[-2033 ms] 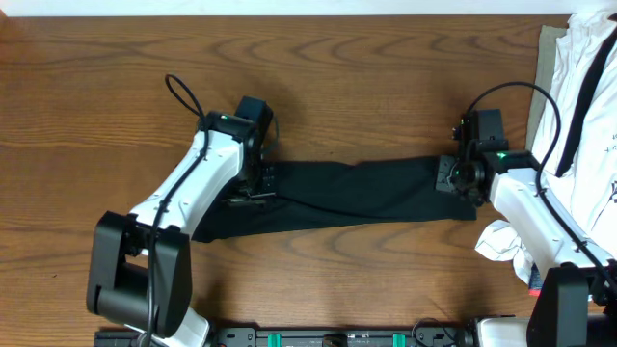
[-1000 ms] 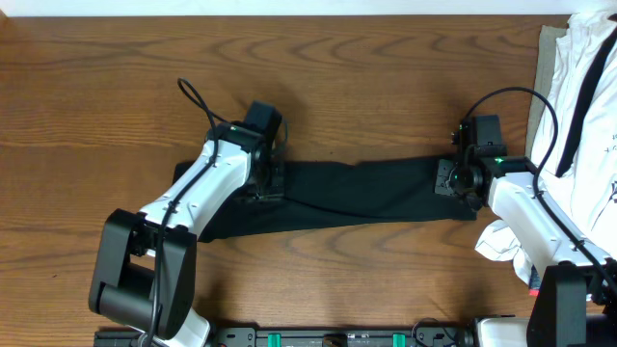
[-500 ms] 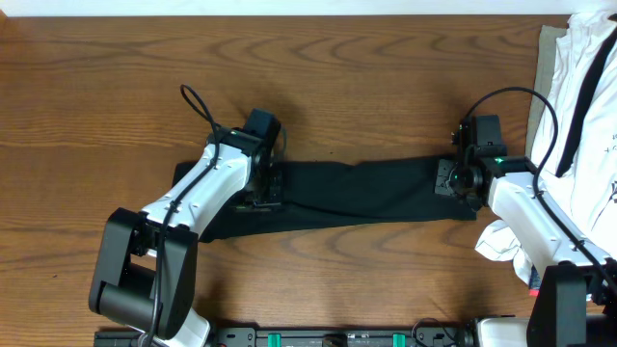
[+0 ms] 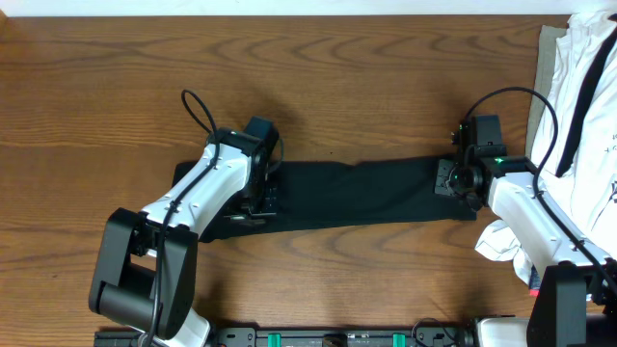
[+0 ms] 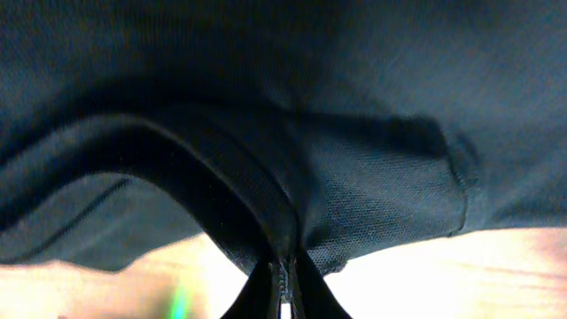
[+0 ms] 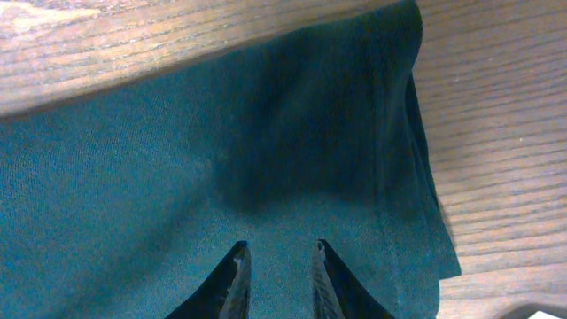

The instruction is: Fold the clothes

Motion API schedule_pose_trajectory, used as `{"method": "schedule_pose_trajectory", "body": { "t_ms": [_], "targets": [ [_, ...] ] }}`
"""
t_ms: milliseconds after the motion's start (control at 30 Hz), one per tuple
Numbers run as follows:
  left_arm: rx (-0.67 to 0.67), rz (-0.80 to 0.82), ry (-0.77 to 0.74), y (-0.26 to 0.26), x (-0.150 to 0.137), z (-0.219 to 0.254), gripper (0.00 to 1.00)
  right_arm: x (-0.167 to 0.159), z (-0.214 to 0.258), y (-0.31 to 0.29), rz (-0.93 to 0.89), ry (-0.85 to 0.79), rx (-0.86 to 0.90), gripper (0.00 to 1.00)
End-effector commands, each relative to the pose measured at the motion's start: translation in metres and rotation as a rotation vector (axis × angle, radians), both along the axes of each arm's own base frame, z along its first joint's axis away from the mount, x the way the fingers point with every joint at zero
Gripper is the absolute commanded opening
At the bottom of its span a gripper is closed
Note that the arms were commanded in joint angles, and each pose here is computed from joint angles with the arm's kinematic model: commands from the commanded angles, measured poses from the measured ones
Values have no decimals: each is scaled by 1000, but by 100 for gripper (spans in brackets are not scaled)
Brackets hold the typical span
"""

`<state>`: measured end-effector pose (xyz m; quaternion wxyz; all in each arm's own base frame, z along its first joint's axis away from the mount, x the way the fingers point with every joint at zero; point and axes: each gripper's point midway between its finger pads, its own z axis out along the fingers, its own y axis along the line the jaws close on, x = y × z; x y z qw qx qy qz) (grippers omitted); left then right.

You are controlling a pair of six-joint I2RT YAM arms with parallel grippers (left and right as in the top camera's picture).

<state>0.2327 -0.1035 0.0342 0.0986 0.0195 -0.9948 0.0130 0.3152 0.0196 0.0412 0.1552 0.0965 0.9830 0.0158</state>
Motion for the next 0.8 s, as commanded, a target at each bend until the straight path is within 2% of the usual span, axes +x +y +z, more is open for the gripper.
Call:
{"method": "schedule_pose_trajectory", "body": {
  "t_ms": [0,233,333,367,433,567,767],
  "targets": [
    [9,1,22,2,-7,3,6,-2,-3,1,19,8,-10,22],
    [27,34,50,5,-14,5,7,-2,-3,1,19,8,-10,22],
    [29,34,54,5,-14,5,17,-2,-3,2,20,8,-10,22],
    [30,34,57,6,-15,5,29,-2,-3,1,19,8,-10,22],
    [31,33,60,6,-16,5,36,-1,-3,2,19,8,-9,22],
    [28,29,55,5,-14,7,36,-2,-3,2,20,8,-10,22],
    [-14,15,-48,-6,16,40,39,0,-2,2,26,0,-10,22]
  ]
}}
